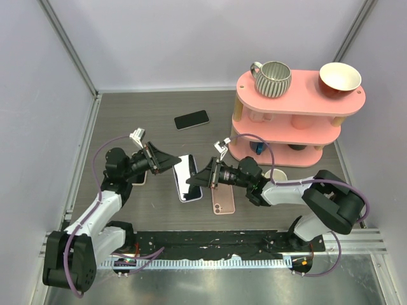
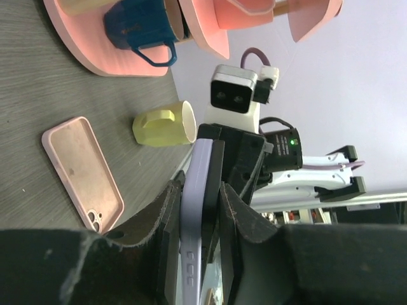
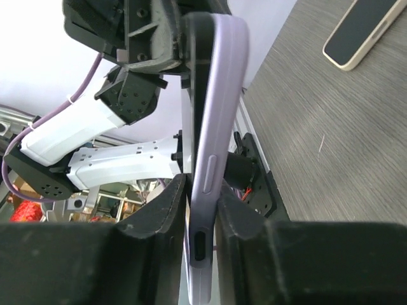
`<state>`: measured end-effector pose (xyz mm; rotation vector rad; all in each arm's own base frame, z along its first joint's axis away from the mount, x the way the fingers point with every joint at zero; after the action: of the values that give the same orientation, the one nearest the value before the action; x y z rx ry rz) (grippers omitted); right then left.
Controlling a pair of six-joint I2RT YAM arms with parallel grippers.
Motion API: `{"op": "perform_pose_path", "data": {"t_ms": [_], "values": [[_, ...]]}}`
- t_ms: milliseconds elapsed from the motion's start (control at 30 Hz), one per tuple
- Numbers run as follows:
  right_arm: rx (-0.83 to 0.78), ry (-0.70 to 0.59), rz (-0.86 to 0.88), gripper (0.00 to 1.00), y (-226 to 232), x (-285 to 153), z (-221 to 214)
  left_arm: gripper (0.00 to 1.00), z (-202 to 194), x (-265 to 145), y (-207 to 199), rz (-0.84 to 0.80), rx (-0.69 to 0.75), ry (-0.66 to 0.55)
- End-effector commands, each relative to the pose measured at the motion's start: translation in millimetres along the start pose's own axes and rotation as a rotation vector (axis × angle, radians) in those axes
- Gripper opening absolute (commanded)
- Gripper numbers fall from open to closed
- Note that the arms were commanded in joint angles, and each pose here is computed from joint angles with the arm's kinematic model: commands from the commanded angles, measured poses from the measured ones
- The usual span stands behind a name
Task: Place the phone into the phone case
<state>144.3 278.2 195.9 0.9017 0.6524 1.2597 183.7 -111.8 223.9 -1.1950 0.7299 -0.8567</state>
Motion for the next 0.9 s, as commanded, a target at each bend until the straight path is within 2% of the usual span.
{"op": "perform_pose_path", "data": {"t_ms": [0,33,100,167,267,300,467,567,600,667,700,800,867], "values": [[-0.11,-0.078,0.133,0.19,34,2,20,0.33,3,-1,-13,-0.01,0.056,0.022],[-0.116,-0.082,0.137,0.12,35,1,20,0.39,5,-1,-15,0.004,0.047,0.026],[-0.123,-0.087,0.139,0.1,35,-1,20,0.55,6,-1,-17,0.003,0.047,0.023],[-0.125,-0.095,0.15,0.09,37,-3,20,0.59,6,0,-19,0.002,0.016,0.01],[-0.124,-0.098,0.16,0.09,38,-5,20,0.59,5,0,-19,-0.035,-0.007,-0.006],[-0.12,-0.097,0.157,0.09,37,-5,20,0.57,5,0,-19,-0.042,-0.045,-0.008],[-0.111,-0.076,0.16,0.1,35,-3,19,0.51,5,0,-17,-0.054,-0.057,-0.013],[-0.092,-0.07,0.156,0.18,31,-2,16,0.35,5,0,-20,-0.064,-0.05,-0.02],[-0.089,-0.073,0.16,0.24,31,-2,16,0.22,5,0,-22,-0.068,-0.044,-0.018],[-0.079,-0.075,0.165,0.32,31,-2,17,0.08,5,-1,-23,-0.069,-0.032,-0.02],[-0.077,-0.074,0.167,0.42,32,-2,17,0.0,4,-1,-23,-0.064,-0.035,-0.017],[-0.074,-0.08,0.165,0.52,34,0,20,0.0,3,-2,-19,-0.041,-0.024,-0.004],[-0.08,-0.083,0.168,0.54,36,2,23,0.0,2,-2,-16,-0.024,0.007,0.009]]}}
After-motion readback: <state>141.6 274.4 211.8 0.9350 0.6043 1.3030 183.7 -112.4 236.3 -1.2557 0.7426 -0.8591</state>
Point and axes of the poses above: each gripper's point midway between its finger pads, its own x axis out along the fingers, its own y axis along the line the jaws close on, z = x × y, the point moved 10 cm from there along -x, back along the fingers, and after that the axes turned 5 degrees about -x, right-handed, at the moved point
